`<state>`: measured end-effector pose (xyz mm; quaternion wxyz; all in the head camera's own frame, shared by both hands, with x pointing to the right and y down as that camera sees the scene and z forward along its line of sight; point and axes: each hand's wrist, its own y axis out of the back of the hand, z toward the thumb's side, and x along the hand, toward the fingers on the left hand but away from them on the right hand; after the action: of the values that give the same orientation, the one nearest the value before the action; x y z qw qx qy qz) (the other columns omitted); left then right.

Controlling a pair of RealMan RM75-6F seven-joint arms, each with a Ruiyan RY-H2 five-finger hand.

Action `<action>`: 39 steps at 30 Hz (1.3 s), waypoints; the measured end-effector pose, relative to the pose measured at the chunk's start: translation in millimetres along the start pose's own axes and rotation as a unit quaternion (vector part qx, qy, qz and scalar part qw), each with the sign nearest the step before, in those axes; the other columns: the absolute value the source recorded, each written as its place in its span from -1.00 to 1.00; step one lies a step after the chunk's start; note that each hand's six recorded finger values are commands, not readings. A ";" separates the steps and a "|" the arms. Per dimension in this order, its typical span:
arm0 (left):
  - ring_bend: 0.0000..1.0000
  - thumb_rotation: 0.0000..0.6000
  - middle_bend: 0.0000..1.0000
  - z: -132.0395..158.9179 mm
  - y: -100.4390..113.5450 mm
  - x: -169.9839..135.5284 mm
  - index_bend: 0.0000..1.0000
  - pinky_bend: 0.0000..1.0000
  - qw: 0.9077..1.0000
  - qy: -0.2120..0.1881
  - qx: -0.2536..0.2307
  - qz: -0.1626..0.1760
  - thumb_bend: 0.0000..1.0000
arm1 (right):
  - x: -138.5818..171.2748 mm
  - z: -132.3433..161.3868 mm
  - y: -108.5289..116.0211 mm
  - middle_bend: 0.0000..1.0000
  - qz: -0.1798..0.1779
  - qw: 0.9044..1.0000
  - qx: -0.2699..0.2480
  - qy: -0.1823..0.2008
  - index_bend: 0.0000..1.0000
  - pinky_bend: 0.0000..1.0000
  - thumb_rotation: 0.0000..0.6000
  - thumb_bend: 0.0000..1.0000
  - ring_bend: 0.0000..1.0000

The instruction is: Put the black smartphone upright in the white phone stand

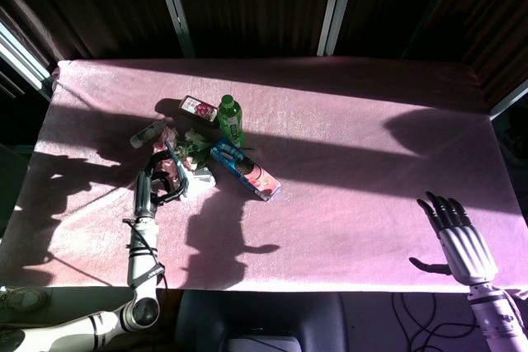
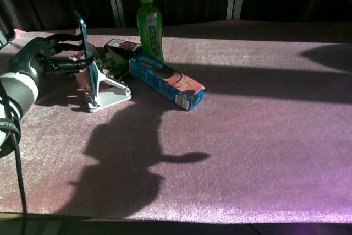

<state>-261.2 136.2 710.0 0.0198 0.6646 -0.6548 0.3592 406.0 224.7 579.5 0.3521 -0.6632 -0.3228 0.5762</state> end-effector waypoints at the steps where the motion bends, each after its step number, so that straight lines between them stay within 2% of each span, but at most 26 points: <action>1: 0.45 1.00 1.00 -1.6 -1.6 -0.2 0.63 -0.34 1.000 -0.001 0.000 0.001 0.12 | 0.1 -0.5 0.6 -1.00 -0.001 1.000 -0.001 0.000 -1.00 -1.00 1.00 -0.57 -1.00; 8: 0.45 1.00 1.00 -9.7 -8.3 0.2 0.63 -0.34 1.000 -0.003 0.004 0.000 0.12 | 1.6 -1.7 2.7 -1.00 -0.003 1.000 -0.004 0.000 -1.00 -1.00 1.00 -0.57 -1.00; 24: 0.45 1.00 1.00 -23.4 -9.4 5.1 0.63 -0.34 1.000 -0.008 0.010 0.010 0.13 | 1.4 -2.3 2.5 -1.00 -0.004 1.000 -0.003 -0.002 -1.00 -1.00 1.00 -0.58 -1.00; 39: 0.45 1.00 1.00 -34.6 -10.6 2.8 0.62 -0.35 1.000 -0.005 0.017 0.003 0.13 | 1.2 -2.3 1.8 -1.00 -0.003 1.000 -0.001 -0.002 -1.00 -1.00 1.00 -0.58 -1.00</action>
<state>-267.8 152.5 741.7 0.0040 0.6646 -0.6507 0.3672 408.5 224.5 577.6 0.3527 -0.6614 -0.3258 0.5761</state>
